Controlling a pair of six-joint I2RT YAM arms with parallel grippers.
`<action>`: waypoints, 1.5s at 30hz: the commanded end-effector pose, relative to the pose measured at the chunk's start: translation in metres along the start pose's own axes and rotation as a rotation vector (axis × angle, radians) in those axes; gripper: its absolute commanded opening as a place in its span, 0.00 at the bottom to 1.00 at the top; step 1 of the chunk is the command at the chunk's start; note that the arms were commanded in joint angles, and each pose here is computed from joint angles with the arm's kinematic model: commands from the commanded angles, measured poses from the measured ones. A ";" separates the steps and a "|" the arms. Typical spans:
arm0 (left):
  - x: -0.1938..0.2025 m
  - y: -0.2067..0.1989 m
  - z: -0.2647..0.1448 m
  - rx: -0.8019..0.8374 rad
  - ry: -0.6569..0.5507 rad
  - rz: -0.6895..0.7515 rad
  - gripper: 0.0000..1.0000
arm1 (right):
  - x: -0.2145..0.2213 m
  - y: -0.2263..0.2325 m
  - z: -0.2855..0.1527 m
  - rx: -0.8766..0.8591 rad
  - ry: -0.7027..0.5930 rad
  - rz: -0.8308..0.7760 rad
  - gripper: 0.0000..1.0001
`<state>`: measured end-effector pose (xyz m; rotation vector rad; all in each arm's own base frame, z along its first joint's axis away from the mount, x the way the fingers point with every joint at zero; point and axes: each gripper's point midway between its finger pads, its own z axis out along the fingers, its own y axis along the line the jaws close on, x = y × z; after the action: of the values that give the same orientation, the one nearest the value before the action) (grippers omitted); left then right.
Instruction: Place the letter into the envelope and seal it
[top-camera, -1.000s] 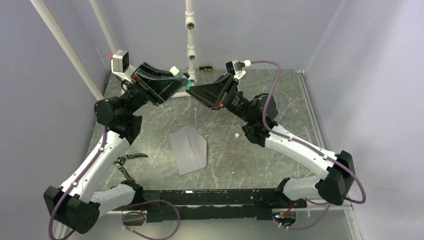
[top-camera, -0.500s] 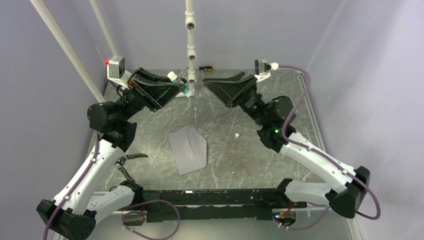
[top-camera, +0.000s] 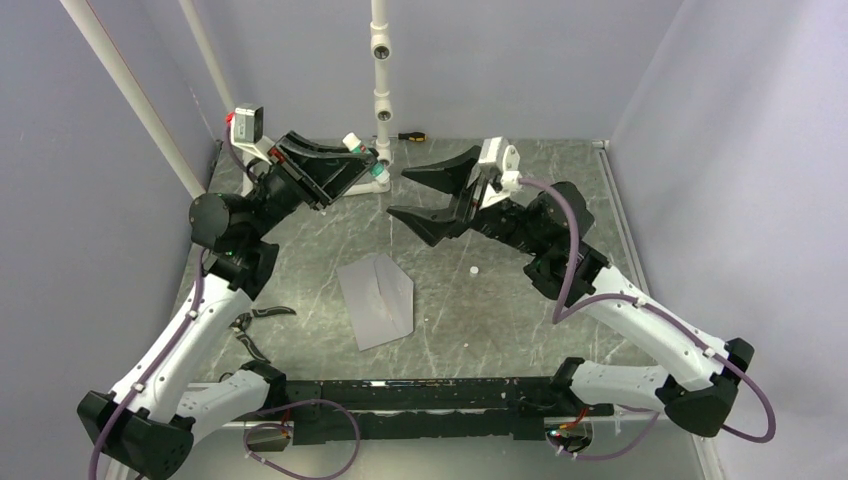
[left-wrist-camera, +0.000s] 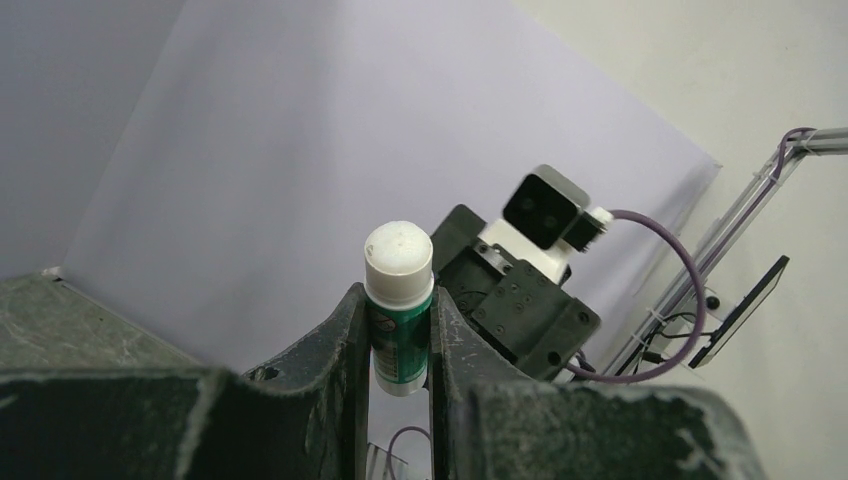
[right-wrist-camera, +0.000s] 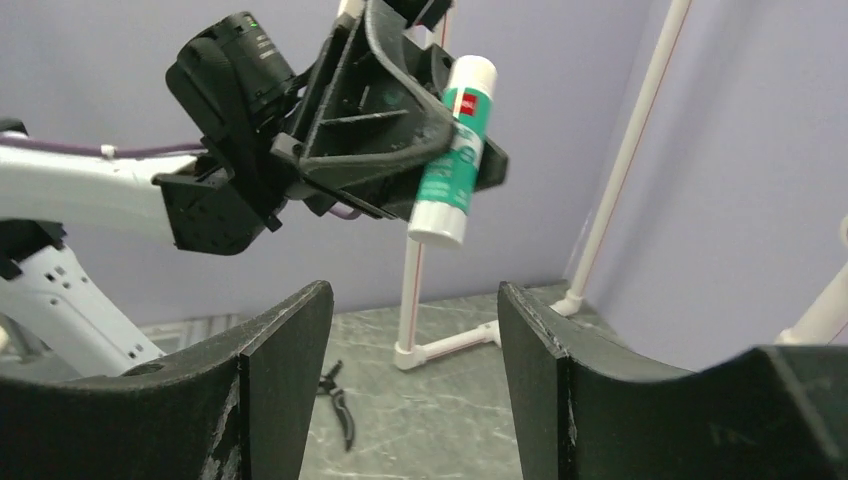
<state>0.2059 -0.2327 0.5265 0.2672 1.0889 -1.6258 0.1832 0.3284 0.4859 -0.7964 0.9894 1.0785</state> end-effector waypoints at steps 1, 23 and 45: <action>-0.009 -0.010 0.002 0.021 -0.026 -0.003 0.02 | -0.033 -0.001 0.010 0.009 -0.053 -0.263 0.65; -0.004 -0.014 -0.001 0.050 -0.018 0.013 0.02 | -0.052 0.004 0.027 0.118 -0.153 -0.156 0.25; 0.040 -0.070 -0.025 0.423 0.280 0.226 0.02 | -0.117 0.046 -0.010 -0.188 -0.637 0.863 0.04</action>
<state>0.1572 -0.2373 0.5344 0.6019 0.9282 -1.6198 0.1517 0.3557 0.5107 -0.2197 1.0797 1.7905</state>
